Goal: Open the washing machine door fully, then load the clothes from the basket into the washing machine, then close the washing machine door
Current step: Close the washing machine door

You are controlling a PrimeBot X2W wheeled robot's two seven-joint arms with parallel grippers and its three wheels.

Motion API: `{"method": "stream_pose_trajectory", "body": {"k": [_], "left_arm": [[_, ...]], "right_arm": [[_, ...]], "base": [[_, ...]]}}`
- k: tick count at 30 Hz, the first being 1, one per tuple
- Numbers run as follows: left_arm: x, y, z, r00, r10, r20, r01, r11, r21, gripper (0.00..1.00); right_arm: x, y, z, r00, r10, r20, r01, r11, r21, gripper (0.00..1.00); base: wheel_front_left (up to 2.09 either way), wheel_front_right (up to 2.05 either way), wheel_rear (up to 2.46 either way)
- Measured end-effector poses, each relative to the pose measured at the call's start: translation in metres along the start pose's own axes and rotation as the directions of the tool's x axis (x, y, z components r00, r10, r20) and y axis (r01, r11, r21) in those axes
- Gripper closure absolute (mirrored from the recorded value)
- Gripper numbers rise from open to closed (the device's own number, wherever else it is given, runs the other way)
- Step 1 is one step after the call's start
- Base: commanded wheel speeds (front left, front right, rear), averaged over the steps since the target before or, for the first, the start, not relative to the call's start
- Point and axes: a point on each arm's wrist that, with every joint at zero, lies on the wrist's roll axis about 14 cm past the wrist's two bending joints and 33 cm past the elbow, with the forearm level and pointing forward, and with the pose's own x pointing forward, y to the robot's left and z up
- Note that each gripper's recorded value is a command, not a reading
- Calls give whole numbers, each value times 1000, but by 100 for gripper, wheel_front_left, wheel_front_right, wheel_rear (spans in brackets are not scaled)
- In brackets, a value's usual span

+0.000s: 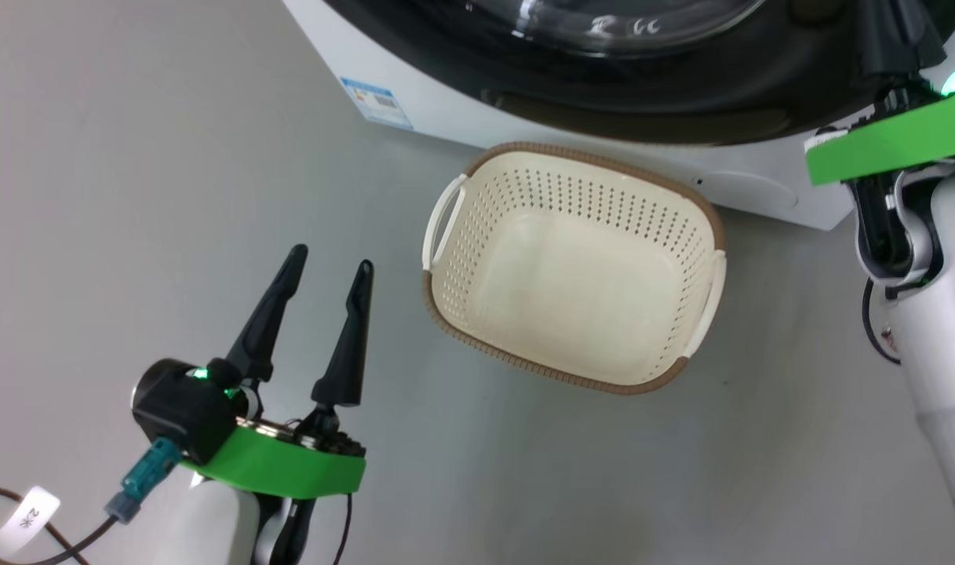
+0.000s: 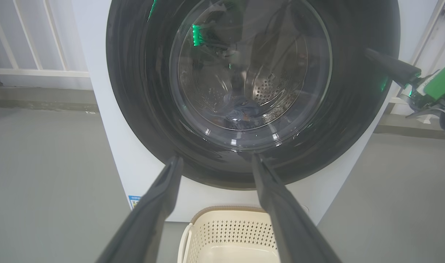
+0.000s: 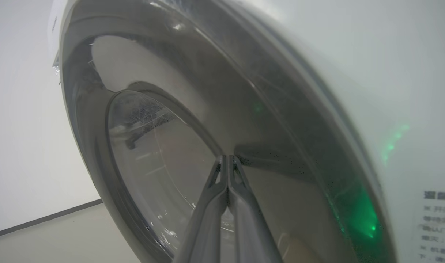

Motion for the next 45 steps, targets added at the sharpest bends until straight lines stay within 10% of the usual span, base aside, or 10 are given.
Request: {"method": "stream_pose_trajectory", "body": {"k": [10,14,17,45], "left_arm": [[-17,8,4,1000,14,2,-14,1000,-1,0],[-25,11,2,1000,16,-9,-16,1000,5,0],[-31,11,2,1000,10,-13,-10,1000,3,0],[-53,3,-8,998,-52,-42,52,999,4,0]], "right_arm": [[-42,24,-8,996,16,-85,-17,1000,-9,100],[-58,32,-4,995,15,-97,-16,1000,-9,56],[-72,34,0,994,4,-106,-5,1000,-18,0],[-230,-14,40,942,-312,-124,298,947,-117,0]], "base": [[0,0,0],[0,0,0],[0,0,0],[0,0,0]]}}
